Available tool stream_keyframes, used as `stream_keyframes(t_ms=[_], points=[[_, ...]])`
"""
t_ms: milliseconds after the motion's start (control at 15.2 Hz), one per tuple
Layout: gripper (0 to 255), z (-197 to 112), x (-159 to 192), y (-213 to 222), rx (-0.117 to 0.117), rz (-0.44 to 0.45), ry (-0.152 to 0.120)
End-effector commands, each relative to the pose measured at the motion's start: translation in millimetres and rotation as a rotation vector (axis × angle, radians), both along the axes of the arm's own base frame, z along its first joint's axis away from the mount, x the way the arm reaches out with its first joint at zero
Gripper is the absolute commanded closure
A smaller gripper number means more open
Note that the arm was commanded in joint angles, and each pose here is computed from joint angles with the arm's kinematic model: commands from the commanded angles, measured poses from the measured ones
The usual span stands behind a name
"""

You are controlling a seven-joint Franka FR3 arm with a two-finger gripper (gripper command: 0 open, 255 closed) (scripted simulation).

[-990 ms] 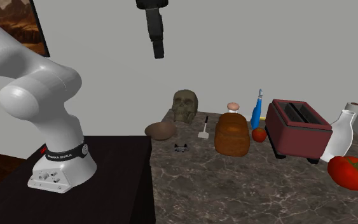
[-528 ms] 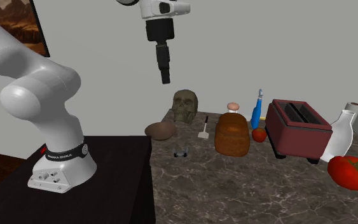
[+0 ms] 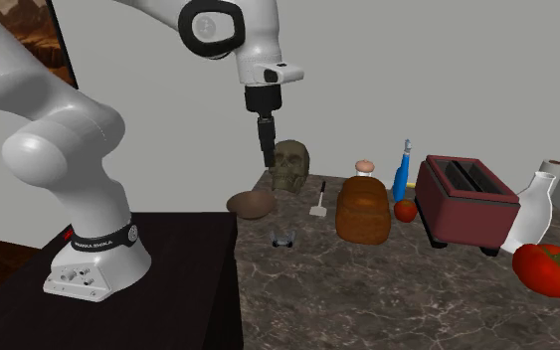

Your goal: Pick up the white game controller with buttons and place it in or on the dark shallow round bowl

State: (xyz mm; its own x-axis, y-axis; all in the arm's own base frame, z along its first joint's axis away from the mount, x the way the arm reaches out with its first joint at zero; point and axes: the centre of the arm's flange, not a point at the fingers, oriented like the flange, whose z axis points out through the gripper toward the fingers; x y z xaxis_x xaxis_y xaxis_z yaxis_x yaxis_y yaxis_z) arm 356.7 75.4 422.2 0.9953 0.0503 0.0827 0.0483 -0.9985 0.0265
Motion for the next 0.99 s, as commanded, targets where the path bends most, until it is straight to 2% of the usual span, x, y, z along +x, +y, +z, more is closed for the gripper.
stream_keyframes(t_ms=[0, 924], points=[[0, -21, 2, 13, 0.002, -0.003, 0.001], [0, -179, 27, 104, 0.012, -0.024, 0.020]])
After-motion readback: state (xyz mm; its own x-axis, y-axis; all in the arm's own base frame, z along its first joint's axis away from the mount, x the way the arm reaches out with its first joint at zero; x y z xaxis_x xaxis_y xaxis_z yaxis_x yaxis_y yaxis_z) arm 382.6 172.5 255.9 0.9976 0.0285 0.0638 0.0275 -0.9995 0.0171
